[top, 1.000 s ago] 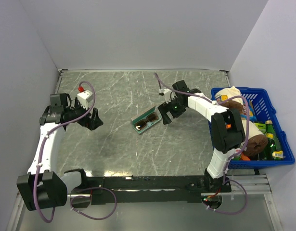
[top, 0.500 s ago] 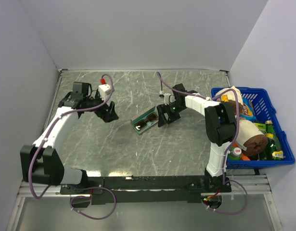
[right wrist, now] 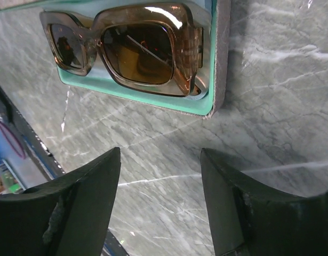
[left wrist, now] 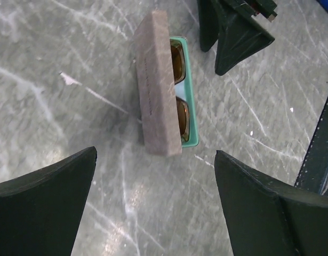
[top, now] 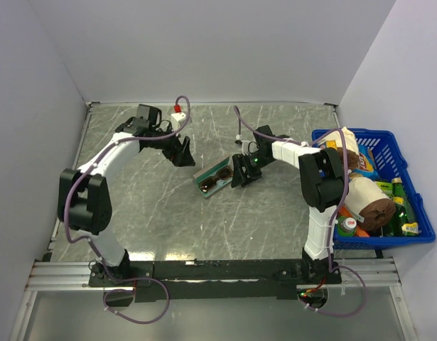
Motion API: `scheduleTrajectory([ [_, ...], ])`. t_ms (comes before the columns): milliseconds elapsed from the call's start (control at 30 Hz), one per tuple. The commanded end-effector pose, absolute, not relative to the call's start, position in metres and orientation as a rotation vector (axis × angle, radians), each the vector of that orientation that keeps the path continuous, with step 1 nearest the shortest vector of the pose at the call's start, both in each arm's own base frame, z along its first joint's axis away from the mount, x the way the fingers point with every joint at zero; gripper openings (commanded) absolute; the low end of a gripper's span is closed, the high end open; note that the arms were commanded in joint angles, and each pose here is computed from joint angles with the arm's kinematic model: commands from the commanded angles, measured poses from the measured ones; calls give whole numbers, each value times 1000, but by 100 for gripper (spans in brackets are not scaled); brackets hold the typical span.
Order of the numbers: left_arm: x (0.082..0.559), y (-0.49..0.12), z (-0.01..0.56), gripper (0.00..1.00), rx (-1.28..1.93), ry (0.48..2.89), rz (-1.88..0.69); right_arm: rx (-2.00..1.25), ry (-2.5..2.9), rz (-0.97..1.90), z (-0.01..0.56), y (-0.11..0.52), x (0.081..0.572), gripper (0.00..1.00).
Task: Organize the sunglasses
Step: Rotate the case with sunglasses to the center of the board.
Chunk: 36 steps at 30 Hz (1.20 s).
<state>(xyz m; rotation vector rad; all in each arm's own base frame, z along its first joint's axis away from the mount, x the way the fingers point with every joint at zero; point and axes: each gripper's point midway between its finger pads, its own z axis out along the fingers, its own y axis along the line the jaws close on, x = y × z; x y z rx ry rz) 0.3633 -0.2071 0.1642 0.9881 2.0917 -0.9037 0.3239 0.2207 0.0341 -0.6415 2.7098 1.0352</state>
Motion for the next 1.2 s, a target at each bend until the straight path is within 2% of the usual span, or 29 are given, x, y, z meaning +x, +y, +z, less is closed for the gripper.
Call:
scheduleTrajectory([
  [0, 363, -229, 177, 97, 1035, 2045, -998, -613, 2686, 1078, 36, 226, 335, 68],
  [467, 357, -248, 156, 99, 1070, 2093, -1080, -575, 2682, 1112, 33, 235, 352, 64],
  [800, 352, -252, 149, 88, 1080, 2112, -1119, -563, 2654, 1128, 36, 242, 368, 62],
  [1167, 350, -255, 146, 82, 1090, 2123, -1133, -567, 2645, 1147, 32, 250, 380, 62],
])
